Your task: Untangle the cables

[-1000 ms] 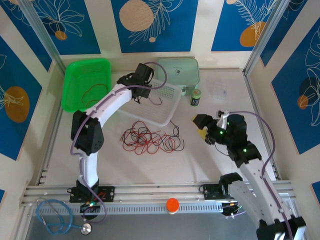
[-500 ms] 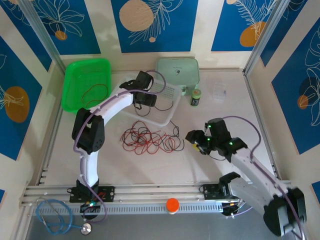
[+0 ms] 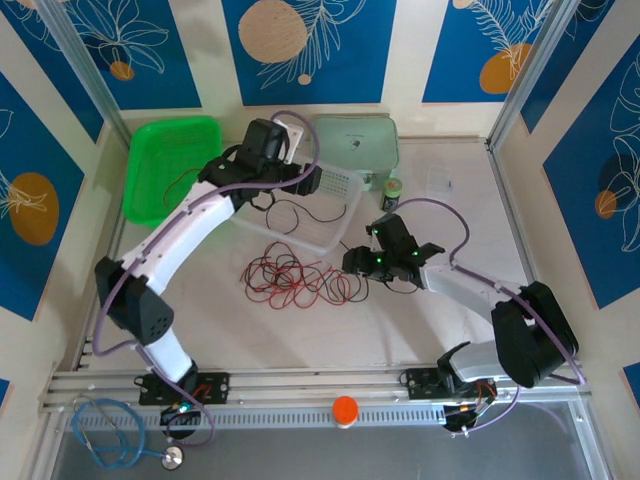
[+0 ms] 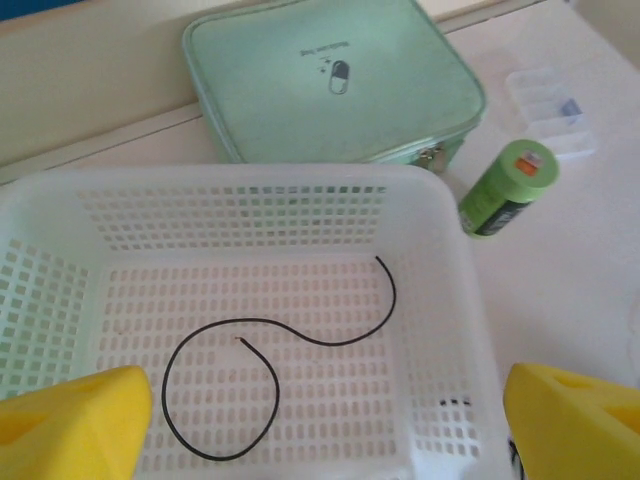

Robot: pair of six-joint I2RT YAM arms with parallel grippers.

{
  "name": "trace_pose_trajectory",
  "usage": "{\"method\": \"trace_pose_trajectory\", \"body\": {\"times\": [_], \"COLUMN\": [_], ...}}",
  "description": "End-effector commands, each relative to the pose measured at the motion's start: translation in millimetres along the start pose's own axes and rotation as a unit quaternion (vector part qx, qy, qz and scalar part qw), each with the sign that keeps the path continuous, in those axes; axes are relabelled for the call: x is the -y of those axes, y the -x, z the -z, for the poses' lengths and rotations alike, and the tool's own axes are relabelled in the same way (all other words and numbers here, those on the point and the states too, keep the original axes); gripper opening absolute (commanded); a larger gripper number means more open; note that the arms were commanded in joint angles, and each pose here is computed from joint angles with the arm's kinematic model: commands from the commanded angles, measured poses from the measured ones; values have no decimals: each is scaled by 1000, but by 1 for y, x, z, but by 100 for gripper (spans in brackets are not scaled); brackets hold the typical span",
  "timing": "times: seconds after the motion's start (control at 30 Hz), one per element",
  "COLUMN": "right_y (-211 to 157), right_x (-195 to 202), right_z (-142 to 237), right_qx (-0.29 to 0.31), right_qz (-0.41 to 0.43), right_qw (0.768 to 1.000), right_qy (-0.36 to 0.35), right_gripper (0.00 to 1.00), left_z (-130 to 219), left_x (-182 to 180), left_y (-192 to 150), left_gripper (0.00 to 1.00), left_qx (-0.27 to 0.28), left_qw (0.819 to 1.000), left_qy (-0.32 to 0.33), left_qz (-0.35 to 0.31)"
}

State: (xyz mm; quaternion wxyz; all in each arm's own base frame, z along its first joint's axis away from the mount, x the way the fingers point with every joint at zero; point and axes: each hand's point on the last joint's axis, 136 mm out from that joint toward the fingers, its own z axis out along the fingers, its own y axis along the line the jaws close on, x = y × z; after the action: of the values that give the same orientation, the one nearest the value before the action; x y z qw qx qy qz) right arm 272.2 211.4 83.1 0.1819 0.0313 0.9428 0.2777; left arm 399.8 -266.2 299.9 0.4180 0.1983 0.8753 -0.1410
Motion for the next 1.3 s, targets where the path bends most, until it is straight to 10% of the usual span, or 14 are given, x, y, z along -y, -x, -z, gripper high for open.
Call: {"method": "trace_pose_trajectory", "body": {"times": [0.0,0.23,0.57,0.93,1.27], "right_y": [20,11,15,47,60], "right_x": [-17,-14,-5,-56,-105], "right_z": [-8,-36,-8,145,212], "right_qx": [28,6,48,175,169], "right_qz": [40,22,-10,29,43], "right_qw": [999,1000,999,980,957], "right_qy": [21,3,-12,93,233], "right_gripper": [54,48,0,0,0], "left_z": [24,63,99,97,97], "left_x": [7,15,18,58,123], "left_y": [-20,-56,-74,-79,-81], "left_gripper": [92,94,94,94,87], "left_qx": [-14,-15,-13,-6,30], "left_qw": [1000,1000,1000,996,974], "left_qy": [-3,-5,-14,-91,-203], "left_qz": [1,6,6,-20,-100]}}
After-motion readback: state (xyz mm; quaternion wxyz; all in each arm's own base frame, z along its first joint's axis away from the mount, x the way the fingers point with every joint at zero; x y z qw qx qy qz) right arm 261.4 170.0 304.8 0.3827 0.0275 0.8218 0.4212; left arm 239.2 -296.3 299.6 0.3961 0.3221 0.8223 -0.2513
